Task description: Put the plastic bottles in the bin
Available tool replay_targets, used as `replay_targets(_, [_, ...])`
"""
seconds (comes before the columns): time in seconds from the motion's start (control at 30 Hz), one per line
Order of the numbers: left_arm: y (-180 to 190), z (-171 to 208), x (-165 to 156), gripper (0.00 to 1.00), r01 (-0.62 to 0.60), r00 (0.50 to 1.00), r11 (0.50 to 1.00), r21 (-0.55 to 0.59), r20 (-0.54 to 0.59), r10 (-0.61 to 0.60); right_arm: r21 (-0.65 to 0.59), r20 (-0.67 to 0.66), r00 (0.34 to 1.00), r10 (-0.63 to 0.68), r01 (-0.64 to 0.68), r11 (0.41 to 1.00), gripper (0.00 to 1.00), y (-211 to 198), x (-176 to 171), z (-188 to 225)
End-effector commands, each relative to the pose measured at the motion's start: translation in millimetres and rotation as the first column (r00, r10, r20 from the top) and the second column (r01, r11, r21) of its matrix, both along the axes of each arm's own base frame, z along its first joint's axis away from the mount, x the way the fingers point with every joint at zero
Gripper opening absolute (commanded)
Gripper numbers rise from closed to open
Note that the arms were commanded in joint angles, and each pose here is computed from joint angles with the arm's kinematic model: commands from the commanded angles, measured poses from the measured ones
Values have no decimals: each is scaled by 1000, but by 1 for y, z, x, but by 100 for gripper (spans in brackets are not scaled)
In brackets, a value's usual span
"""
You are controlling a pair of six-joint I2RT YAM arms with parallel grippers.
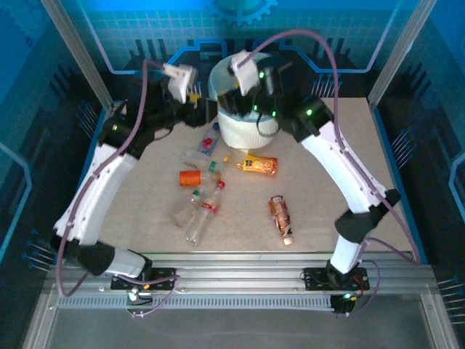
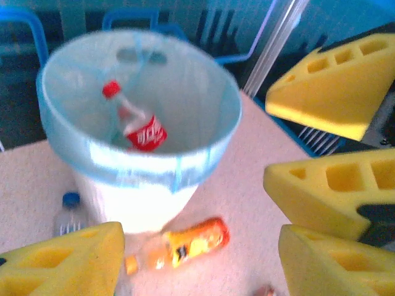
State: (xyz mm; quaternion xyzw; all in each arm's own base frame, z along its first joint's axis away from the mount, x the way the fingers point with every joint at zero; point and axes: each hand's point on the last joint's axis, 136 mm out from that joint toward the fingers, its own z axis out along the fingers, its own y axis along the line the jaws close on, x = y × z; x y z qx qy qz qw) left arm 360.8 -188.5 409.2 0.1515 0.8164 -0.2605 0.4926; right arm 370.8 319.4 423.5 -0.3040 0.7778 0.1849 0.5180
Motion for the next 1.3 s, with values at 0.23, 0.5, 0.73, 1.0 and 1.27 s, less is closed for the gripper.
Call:
replay_targets(0.23, [35, -102, -51, 68, -28, 994, 984, 177, -100, 46, 89, -381, 919, -98, 142, 986, 55, -1, -64, -144])
replay_targets(0.5, [41, -91, -60, 68, -32, 996, 982, 188, -77, 47, 20, -422, 901, -102, 122, 992, 56, 20, -84, -164])
replay_targets(0.73, [34, -87, -70, 68, 32, 997, 983, 183, -75, -18, -2, -447, 876, -182, 203, 979, 58, 0, -94, -186])
replay_targets(1.0, [33, -79, -78, 69, 71, 997, 976, 204, -57, -60, 0, -430, 875, -222, 246, 969, 58, 1, -90, -176])
replay_targets(1.27, [63, -117, -116, 69, -1, 992, 968, 251, -123, 33, 9, -488, 831, -269, 313, 950, 59, 2, -85, -225])
